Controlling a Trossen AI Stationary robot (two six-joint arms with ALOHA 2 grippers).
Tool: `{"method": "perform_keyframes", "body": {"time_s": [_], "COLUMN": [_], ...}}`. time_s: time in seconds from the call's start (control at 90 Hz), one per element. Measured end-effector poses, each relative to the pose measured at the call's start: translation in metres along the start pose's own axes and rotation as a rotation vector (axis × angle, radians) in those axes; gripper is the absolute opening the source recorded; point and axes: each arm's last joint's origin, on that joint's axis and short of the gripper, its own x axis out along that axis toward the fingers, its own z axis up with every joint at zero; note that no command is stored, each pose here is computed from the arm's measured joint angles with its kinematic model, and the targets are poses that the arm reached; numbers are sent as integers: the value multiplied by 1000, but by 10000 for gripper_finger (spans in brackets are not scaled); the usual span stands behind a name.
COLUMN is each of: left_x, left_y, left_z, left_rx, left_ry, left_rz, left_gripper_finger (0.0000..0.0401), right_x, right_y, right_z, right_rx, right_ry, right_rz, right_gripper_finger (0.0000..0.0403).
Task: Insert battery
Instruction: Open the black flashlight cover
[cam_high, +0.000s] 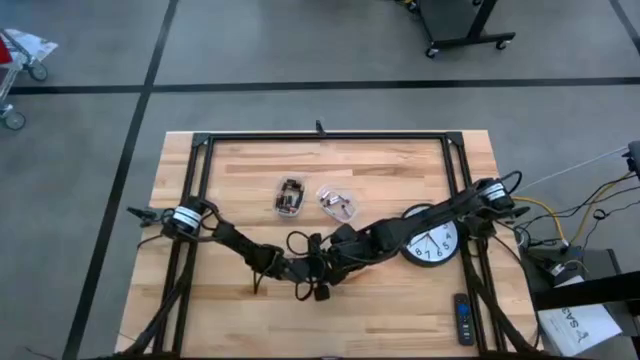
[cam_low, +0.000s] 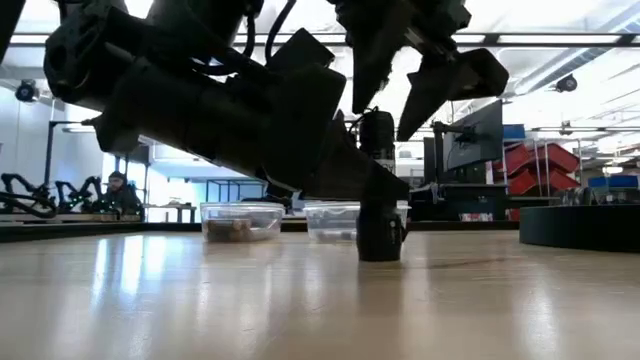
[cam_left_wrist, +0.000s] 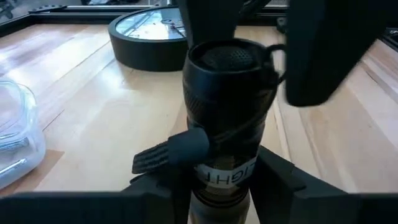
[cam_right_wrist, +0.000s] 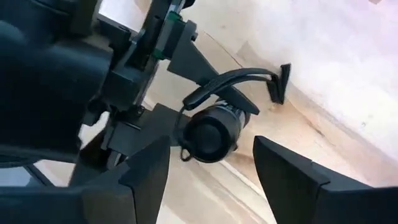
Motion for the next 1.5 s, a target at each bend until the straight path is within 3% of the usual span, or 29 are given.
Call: {"method": "perform_keyframes", "body": {"time_s": [0.4,0.744,0.889,1.3,1.5], "left_x": [0,0,0,0,0], "left_y": [0,0,0,0,0], "left_z": [0,-1,-1,-2,-2], "left_rx": [-6,-9,-10,-6,-4], "left_ry": [3,6,11,19,21], "left_rz": [0,1,1,1,1], "left_gripper_finger": [115,107,115,115,104], "right_x": [10,10,10,11,11], "right_y": [1,0,0,-1,-2], "right_z": [2,1,1,8,10], "right_rx": [34,13,-20,-357,-647], "right_ry": [-34,-33,-28,24,31], "right_rz": [-11,-20,-20,3,15], "right_gripper_finger": [180,100,98,93,93]}}
